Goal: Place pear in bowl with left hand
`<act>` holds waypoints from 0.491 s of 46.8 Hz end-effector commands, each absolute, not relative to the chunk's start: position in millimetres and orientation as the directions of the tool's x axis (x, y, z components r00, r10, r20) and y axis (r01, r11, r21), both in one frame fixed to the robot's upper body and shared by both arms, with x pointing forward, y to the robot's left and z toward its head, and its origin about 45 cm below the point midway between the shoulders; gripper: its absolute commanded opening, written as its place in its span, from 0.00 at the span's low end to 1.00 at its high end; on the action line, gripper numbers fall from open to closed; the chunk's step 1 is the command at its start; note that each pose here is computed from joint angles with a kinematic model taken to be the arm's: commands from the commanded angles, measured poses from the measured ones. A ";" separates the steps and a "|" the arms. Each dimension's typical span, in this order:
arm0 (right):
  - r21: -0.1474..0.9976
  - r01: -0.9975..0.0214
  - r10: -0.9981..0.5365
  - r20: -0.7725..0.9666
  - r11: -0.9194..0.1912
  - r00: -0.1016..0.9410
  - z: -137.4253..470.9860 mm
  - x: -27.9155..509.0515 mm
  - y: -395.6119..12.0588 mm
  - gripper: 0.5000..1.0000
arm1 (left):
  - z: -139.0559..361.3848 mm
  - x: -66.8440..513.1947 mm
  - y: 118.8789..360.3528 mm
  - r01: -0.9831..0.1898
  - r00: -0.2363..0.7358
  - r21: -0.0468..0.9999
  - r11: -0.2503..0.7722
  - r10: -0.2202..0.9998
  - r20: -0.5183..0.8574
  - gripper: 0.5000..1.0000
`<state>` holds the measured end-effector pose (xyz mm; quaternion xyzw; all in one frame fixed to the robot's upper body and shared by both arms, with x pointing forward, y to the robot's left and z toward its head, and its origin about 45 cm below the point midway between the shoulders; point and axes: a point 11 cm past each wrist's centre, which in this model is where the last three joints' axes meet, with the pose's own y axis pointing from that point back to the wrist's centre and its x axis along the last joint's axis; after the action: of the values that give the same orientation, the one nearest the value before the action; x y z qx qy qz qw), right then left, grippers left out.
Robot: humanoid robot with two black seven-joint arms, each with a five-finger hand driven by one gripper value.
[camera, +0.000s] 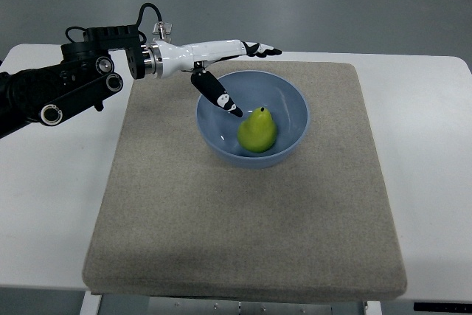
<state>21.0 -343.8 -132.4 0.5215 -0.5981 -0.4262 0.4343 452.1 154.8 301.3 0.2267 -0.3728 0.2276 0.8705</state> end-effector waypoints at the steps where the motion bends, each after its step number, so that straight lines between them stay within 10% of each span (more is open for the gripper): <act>1: 0.963 -0.254 -0.994 0.075 0.093 -0.079 -132.4 21.0 -343.8 0.85 | 306.0 461.9 164.9 -0.614 0.577 0.199 0.764 0.262 0.773 0.98; 23: 0.963 -0.254 -0.994 0.075 0.093 -0.079 -132.4 21.0 -343.8 0.85 | 309.2 502.5 238.9 -0.827 0.430 0.114 0.550 0.490 0.758 0.98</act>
<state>21.0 -343.8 -132.4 0.5215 -0.5981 -0.4263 0.4343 498.6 229.6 308.3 0.2499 -0.3573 0.3832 0.8143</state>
